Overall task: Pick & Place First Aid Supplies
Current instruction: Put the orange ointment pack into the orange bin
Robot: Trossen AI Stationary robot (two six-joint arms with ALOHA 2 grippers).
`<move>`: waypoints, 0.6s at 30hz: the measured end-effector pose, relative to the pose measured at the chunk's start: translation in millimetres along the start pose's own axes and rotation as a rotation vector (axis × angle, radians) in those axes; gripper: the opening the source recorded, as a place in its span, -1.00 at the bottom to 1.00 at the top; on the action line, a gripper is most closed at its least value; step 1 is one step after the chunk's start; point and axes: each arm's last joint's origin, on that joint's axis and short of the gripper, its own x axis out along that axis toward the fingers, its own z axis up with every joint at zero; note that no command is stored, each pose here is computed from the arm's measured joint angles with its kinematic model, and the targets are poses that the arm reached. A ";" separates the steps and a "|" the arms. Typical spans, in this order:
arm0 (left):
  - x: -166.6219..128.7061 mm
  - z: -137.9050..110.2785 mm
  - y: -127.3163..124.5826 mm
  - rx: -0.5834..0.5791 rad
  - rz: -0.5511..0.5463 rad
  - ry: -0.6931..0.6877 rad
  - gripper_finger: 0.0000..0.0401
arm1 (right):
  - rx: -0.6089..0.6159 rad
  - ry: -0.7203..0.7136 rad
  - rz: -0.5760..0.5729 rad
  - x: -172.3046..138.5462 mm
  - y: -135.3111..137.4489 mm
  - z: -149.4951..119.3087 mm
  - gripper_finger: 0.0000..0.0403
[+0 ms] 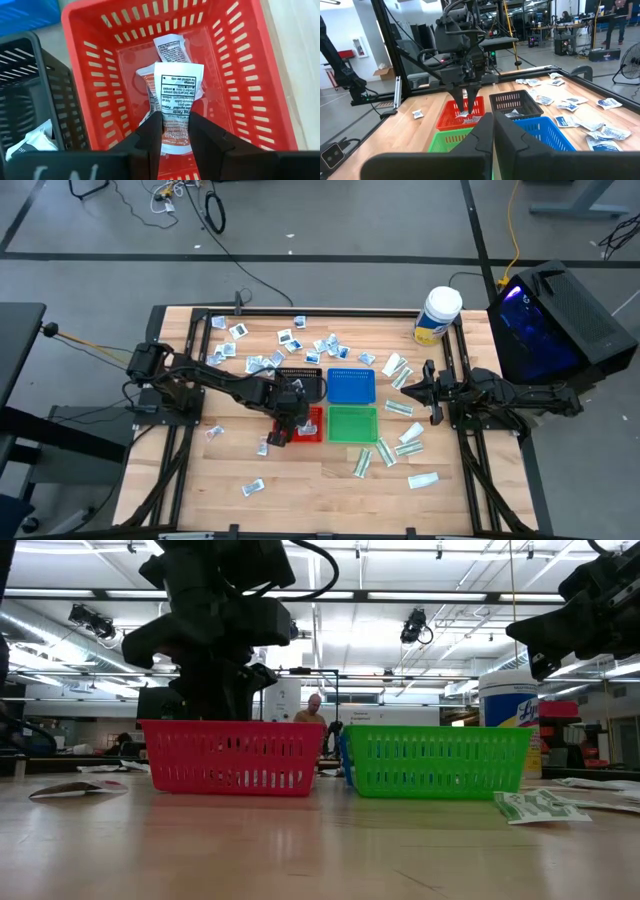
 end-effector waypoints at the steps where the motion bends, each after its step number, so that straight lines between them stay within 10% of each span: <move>1: 0.0 0.0 0.0 -0.005 0.000 0.000 -0.50 | 0.000 0.000 0.000 0.0 0.0 0.0 -0.91; 18: -5.9 8.1 -7.1 -0.182 -0.018 -0.007 0.47 | 0.000 0.000 0.000 0.0 0.0 -0.1 -0.91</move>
